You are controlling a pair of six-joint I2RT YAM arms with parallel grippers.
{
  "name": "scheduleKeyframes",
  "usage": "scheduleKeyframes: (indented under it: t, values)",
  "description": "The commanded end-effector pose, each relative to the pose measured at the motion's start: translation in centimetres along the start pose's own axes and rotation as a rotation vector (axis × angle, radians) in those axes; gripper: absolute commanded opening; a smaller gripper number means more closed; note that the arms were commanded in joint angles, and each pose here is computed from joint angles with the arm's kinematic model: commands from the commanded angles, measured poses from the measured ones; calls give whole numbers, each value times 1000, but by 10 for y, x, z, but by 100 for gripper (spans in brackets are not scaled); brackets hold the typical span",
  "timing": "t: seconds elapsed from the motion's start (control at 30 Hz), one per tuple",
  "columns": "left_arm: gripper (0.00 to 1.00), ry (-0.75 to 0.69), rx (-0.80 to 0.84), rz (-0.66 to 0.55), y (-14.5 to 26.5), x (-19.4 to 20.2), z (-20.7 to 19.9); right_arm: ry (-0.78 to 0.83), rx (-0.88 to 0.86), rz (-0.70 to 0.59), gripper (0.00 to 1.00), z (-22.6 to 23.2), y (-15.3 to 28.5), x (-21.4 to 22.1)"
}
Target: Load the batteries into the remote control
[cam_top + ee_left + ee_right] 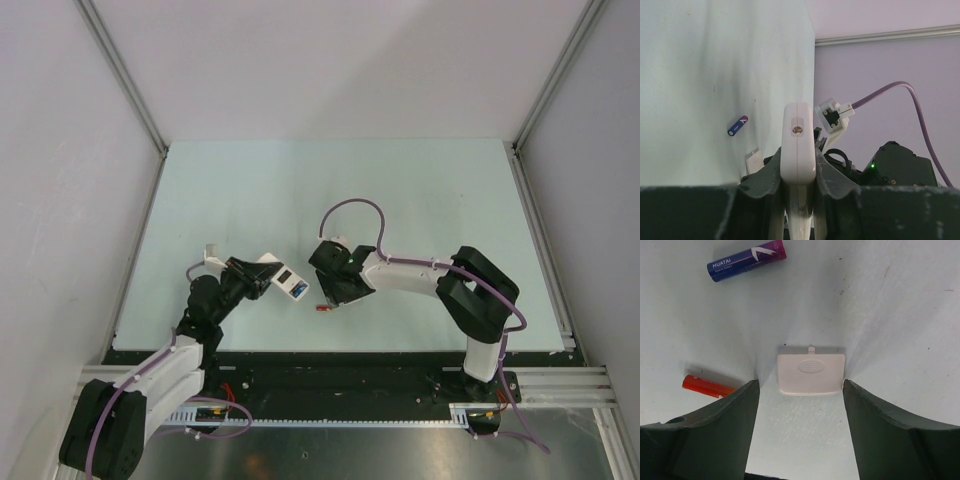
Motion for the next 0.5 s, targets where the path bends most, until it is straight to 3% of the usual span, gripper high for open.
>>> scheduleKeyframes:
  t: [0.0, 0.3, 0.47]
  values:
    - [0, -8, -24, -3, 6, 3, 18, 22, 44, 61, 73, -4, -2, 12]
    - [0, -5, -27, -2, 7, 4, 20, -28, 33, 86, 70, -7, -6, 16]
    - [0, -5, -29, -3, 6, 4, 20, -59, 50, 93, 73, -9, -7, 18]
Point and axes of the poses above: each gripper's point midway between its finger pads, its own y axis back along the fingers, its own z axis along the line the jaws close on, x = y × z, the point moved 5 cm from there along y, back along the fingers, and after that the axes turned 3 degrees about y, right-handed, at the moved point
